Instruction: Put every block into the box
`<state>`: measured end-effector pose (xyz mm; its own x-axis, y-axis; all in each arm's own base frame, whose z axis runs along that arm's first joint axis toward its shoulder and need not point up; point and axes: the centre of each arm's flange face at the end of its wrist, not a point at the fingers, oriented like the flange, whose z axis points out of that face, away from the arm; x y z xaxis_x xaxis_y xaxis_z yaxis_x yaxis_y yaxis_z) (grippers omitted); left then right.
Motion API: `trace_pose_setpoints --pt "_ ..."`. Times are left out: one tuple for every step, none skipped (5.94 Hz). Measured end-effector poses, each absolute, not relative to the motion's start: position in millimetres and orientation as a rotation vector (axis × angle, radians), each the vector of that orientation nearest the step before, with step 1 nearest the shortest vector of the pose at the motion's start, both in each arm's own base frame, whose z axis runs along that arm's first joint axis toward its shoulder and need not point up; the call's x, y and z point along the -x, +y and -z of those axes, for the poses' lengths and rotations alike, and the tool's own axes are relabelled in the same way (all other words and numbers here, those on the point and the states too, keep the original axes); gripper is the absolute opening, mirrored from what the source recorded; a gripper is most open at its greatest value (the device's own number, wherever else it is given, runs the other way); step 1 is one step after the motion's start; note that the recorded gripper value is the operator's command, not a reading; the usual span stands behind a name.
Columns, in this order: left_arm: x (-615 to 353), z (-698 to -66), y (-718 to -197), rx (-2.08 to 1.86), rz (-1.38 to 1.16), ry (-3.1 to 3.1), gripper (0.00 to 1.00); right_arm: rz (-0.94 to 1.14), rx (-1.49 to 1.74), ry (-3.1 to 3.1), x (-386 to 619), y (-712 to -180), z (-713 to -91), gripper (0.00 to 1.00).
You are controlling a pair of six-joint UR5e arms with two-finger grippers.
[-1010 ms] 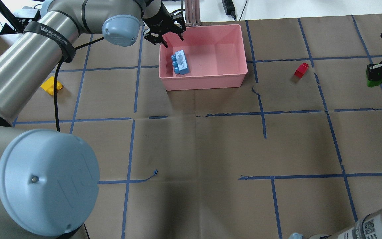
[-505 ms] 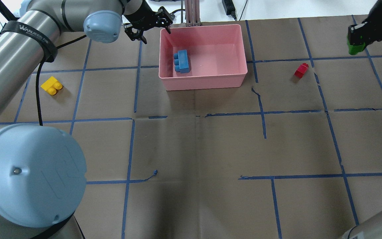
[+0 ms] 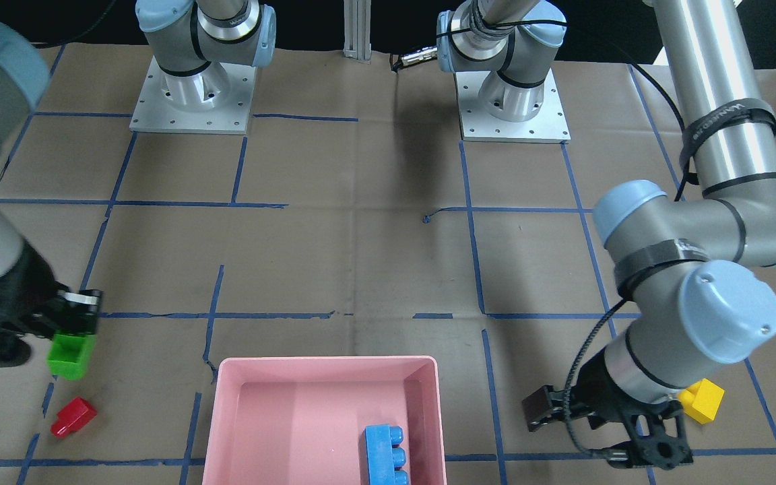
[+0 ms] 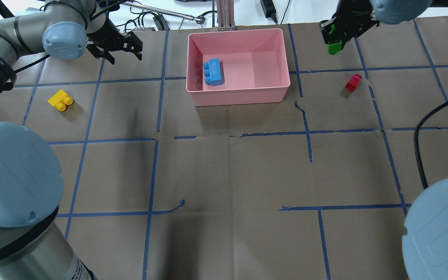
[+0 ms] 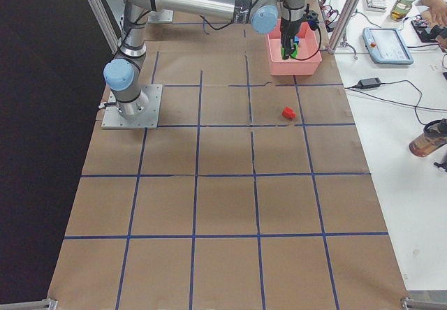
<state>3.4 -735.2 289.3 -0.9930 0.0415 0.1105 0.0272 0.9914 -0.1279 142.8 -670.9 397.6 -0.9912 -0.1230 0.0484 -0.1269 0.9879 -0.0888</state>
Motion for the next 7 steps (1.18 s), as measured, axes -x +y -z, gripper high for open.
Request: trace_pose_setpoints --pt "-60.2 -273.9 -726.0 0.215 -0.155 -3.055 0.98 -0.164 -0.218 -3.104 -206.1 -678.8 -362.7 0.18" --pt "-106.9 -263.7 -716.3 0.439 -0.117 -3.096 0.98 -0.21 -0.23 -3.115 -255.8 -685.5 -324.5 0.55" --pt "-152.5 -255.9 -707.4 0.629 -0.084 -3.117 0.98 -0.257 -0.245 -3.132 -283.5 -690.6 -297.3 0.99" --pt "-186.2 -243.9 -700.6 0.741 -0.062 -3.109 0.99 -0.315 -0.259 -3.152 -294.2 -695.2 -286.5 1.0" --pt "-200.8 -228.0 -695.8 0.849 -0.039 -3.079 0.98 -0.369 -0.265 -3.161 -297.7 -698.6 -284.5 1.0" --pt "-204.3 -215.2 -693.8 0.939 -0.033 -3.052 0.98 -0.382 -0.263 -3.169 -298.4 -698.7 -287.2 1.0" --pt "-206.5 -202.5 -695.7 1.019 -0.048 -3.039 0.98 -0.367 -0.259 -3.173 -296.9 -694.9 -297.9 1.0"
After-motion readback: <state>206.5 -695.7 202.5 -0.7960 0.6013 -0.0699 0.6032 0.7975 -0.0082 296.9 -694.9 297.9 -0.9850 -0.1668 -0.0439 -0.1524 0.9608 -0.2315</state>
